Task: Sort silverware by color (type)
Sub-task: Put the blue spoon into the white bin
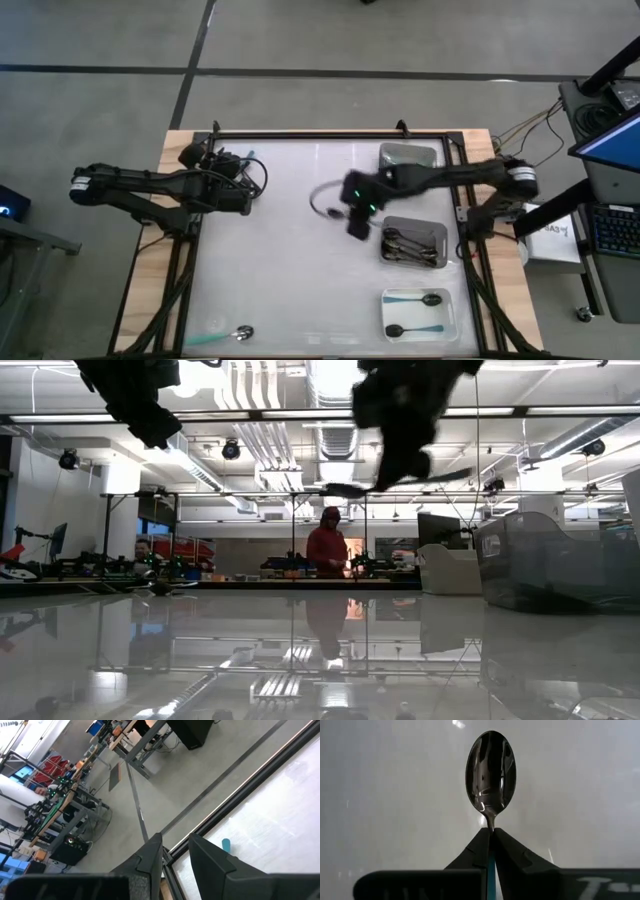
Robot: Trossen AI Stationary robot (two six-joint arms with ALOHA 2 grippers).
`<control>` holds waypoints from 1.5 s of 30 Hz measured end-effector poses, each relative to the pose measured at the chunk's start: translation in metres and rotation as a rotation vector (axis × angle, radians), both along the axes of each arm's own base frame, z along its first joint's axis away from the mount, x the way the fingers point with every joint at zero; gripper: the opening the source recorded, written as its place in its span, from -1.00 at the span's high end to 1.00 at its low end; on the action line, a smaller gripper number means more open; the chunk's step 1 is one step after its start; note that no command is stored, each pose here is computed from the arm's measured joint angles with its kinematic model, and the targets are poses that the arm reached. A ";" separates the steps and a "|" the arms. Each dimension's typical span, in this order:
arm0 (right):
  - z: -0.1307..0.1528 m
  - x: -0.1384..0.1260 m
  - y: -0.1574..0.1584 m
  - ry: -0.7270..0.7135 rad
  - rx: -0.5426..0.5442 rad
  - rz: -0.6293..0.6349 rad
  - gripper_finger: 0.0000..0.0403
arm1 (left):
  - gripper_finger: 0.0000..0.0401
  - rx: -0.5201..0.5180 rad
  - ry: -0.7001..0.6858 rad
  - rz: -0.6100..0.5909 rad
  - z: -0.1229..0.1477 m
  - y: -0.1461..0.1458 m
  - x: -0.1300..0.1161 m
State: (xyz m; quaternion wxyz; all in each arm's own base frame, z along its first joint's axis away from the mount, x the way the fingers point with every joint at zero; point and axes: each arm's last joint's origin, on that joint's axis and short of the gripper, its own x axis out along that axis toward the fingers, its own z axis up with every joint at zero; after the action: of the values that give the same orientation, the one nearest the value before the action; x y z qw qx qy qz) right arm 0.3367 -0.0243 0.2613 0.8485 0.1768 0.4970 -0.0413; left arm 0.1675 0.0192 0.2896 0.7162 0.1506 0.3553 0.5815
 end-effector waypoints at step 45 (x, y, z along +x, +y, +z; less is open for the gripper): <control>-0.038 -0.155 0.198 0.106 0.508 0.216 0.96 | 0.60 0.003 -0.068 0.021 0.000 0.000 0.001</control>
State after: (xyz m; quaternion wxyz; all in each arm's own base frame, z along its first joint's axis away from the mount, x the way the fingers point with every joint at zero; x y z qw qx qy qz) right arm 0.1813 0.1742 0.2236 0.7494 0.3272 0.5511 0.1662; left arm 0.1682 0.0192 0.2899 0.7216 0.1281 0.3312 0.5944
